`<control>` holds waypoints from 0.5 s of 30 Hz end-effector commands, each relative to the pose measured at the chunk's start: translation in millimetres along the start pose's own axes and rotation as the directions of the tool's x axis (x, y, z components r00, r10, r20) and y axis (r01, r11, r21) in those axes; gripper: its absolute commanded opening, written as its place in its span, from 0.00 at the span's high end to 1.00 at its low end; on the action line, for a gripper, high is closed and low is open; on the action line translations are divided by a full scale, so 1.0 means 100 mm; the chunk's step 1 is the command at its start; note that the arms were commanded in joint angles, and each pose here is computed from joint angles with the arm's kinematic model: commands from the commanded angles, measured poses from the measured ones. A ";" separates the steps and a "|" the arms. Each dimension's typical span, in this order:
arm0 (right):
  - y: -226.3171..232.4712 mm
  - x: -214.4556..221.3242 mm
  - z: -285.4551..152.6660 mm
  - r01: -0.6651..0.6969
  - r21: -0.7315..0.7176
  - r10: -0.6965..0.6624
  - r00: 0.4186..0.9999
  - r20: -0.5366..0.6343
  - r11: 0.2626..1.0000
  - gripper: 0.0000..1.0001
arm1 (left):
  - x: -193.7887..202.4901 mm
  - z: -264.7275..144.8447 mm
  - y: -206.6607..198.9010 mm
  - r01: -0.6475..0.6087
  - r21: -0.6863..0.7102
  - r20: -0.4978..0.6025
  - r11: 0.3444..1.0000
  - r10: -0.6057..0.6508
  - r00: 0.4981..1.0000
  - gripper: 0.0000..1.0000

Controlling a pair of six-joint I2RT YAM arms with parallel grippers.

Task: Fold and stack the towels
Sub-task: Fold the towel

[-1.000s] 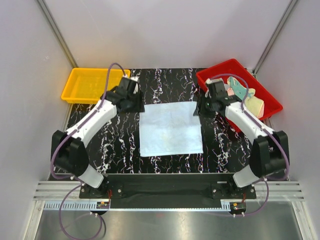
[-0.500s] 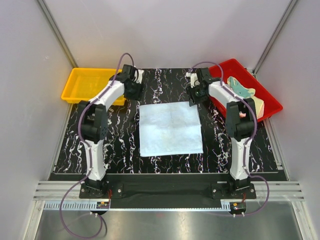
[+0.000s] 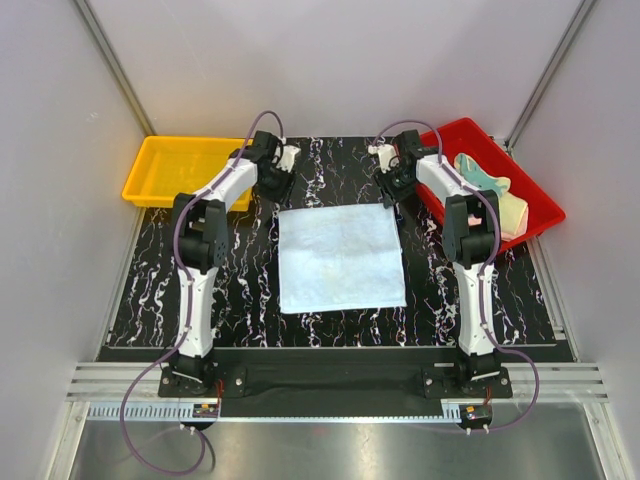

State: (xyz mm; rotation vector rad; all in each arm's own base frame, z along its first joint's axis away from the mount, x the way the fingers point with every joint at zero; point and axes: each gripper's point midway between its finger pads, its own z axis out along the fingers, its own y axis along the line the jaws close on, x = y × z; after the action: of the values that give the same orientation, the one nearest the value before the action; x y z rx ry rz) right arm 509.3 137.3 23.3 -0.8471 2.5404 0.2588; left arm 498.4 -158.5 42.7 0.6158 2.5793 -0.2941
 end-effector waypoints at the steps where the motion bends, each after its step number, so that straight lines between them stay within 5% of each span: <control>1: 0.02 -0.16 -0.01 0.080 -0.035 -0.078 0.996 0.045 0.996 0.55 | -0.18 -0.04 0.03 -0.077 0.011 0.041 0.997 0.076 0.996 0.48; 15: 0.03 -0.02 0.08 0.092 -0.122 -0.091 0.996 0.013 0.988 0.62 | -0.04 -0.09 -0.08 -0.099 0.150 0.019 0.984 0.097 0.995 0.48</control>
State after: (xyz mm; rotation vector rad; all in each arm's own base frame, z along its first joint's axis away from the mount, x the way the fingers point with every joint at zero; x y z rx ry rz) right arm 511.1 145.1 18.4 -0.9736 2.4970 0.3496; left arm 486.4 -157.6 34.1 0.7536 2.5927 -0.3725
